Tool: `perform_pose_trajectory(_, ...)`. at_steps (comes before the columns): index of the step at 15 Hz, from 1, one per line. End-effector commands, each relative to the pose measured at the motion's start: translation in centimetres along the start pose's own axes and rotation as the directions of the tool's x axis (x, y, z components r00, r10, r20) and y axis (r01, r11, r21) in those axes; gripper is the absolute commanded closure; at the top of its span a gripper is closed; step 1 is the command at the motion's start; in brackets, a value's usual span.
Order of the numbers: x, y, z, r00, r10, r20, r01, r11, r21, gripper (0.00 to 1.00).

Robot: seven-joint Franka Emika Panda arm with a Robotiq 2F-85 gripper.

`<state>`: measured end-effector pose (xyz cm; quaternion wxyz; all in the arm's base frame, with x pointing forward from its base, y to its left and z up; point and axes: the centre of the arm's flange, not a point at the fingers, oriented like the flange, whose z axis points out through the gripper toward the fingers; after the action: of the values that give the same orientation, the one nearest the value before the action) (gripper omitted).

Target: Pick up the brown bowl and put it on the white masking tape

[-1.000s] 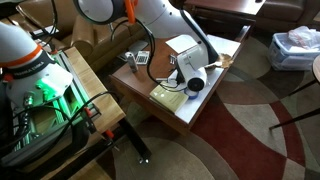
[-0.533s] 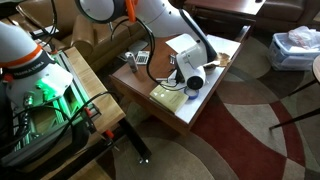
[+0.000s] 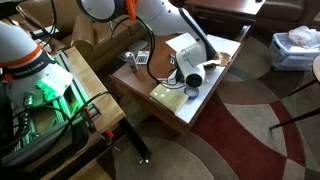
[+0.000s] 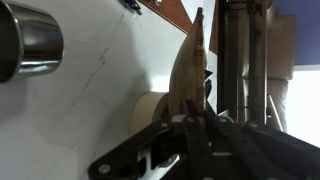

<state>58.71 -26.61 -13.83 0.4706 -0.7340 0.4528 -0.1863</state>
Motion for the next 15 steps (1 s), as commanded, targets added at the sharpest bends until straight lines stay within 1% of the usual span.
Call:
perform_pose_trajectory(1,4.0,2.5,4.2,0.999,0.014,-0.037,-0.014,1.0,-0.004,0.64)
perform_pose_trajectory(2,4.0,2.5,4.2,0.999,0.013,-0.04,-0.013,1.0,-0.011,0.64)
perform_pose_trajectory(3,4.0,2.5,4.2,0.999,0.014,-0.042,-0.014,1.0,-0.013,0.59)
perform_pose_trajectory(7,4.3,2.9,3.8,0.998,0.013,-0.062,-0.015,0.999,-0.038,0.27)
perform_pose_trajectory(9,4.1,3.0,3.4,0.998,0.006,-0.067,-0.011,0.998,-0.069,0.12)
perform_pose_trajectory(11,3.9,3.2,2.8,0.996,-0.004,-0.084,-0.006,0.994,-0.11,0.0)
perform_pose_trajectory(15,3.2,3.1,1.4,0.987,-0.058,-0.151,0.022,0.973,-0.231,0.0)
